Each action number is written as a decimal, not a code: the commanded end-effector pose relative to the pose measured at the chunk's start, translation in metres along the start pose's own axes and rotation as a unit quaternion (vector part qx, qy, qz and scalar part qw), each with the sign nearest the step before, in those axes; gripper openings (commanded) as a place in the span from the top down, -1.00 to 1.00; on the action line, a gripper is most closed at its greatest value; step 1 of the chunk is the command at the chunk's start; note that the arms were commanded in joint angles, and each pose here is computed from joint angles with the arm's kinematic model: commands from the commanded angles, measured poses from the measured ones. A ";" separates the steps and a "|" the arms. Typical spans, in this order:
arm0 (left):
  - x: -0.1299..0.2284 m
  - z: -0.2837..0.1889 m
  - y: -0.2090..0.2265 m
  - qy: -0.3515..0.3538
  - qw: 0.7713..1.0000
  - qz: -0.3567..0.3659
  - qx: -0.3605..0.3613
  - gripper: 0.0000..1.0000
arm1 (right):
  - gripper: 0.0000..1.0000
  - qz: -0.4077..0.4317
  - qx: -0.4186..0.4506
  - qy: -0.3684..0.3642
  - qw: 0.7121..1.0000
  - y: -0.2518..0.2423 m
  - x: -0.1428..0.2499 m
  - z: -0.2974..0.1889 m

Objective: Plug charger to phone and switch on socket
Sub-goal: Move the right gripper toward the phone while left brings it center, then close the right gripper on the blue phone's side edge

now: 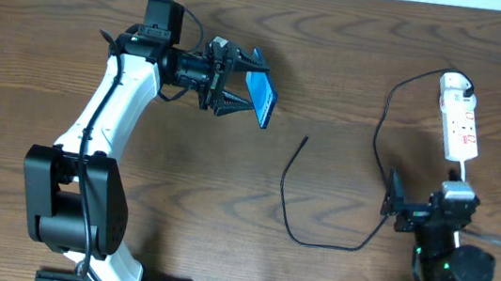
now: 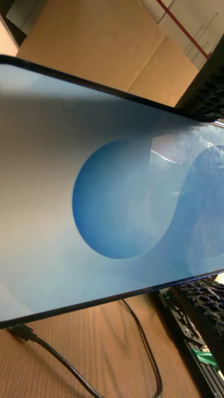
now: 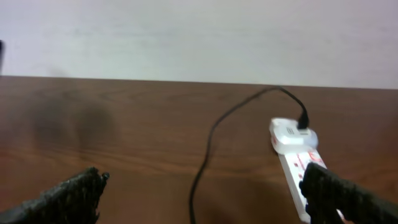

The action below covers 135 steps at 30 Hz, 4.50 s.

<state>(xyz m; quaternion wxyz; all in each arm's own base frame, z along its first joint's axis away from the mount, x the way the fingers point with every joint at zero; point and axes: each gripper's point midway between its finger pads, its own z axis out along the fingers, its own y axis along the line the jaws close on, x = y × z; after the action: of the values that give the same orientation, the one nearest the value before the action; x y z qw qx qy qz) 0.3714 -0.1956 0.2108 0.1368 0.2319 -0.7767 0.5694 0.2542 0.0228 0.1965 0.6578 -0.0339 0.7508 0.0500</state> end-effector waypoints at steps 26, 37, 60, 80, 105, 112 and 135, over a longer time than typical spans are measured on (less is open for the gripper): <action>-0.010 -0.007 -0.013 -0.048 0.998 0.037 -0.007 0.86 | -0.98 0.106 -0.482 0.147 0.857 0.138 -0.083 0.023; -0.024 -0.007 -0.015 -0.086 0.996 0.028 -0.015 0.85 | -0.99 0.179 -0.371 0.187 0.892 0.116 -0.074 0.052; -0.020 0.049 -0.019 -0.128 0.988 0.067 -0.063 0.86 | -0.98 0.227 -0.293 0.243 0.897 0.120 -0.044 0.079; 0.004 0.090 -0.033 -0.119 0.992 -0.002 -0.045 0.86 | -0.98 0.211 -0.297 0.265 0.893 0.139 -0.026 0.086; 0.032 0.127 -0.024 -0.110 0.991 -0.027 -0.069 0.86 | -0.17 0.182 -0.241 0.281 0.911 0.136 -0.003 0.100; 0.039 0.133 -0.022 -0.103 0.992 -0.032 -0.072 0.86 | -0.07 0.182 -0.241 0.281 0.911 0.137 -0.003 0.100; 0.051 0.144 -0.019 -0.090 0.992 -0.024 -0.080 0.86 | 0.28 0.182 -0.241 0.282 0.911 0.137 -0.003 0.100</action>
<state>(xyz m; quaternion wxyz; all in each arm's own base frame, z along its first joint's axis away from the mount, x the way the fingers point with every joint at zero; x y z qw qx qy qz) 0.3502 -0.3374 0.1825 0.1040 0.3090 -0.8267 0.4586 0.3353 0.1679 0.1837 0.3641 -0.0612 0.8666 0.3357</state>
